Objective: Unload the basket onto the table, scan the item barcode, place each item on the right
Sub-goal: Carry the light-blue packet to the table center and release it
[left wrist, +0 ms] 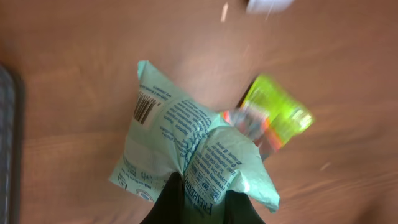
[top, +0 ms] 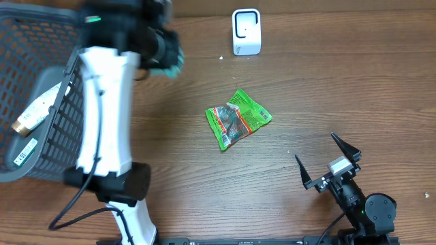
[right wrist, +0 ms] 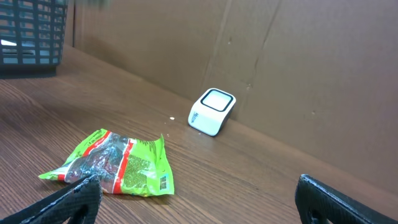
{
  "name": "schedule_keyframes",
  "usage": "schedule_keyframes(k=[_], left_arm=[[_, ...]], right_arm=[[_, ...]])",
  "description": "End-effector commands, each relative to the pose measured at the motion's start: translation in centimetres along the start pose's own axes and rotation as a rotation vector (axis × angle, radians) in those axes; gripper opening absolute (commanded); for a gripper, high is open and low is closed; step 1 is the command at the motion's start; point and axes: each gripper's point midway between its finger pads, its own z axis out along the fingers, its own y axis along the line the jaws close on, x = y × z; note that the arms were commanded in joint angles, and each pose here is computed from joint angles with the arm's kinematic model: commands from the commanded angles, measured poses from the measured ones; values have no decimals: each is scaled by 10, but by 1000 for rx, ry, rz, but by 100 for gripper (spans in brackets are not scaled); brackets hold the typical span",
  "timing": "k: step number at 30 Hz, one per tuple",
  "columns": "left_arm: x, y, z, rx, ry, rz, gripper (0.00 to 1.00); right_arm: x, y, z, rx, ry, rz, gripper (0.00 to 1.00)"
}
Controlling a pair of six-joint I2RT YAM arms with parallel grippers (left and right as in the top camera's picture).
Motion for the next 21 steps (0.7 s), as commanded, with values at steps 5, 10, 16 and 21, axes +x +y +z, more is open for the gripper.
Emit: schedule_keyframes(k=[5,10,16,21], left_arm=[[57,-7,111,-182,249,143,4],[86,-7,163,-144,312,142,4],[108,-30,198,5,334,136,9],[113,-30,201,-2,343,101,51]], right_arm=[[2,1,0,0,-3,11,100],[2,1,0,0,-3,11,100],[2,1,0,0,-3,11,100],[2,1,0,0,-3,11,100]])
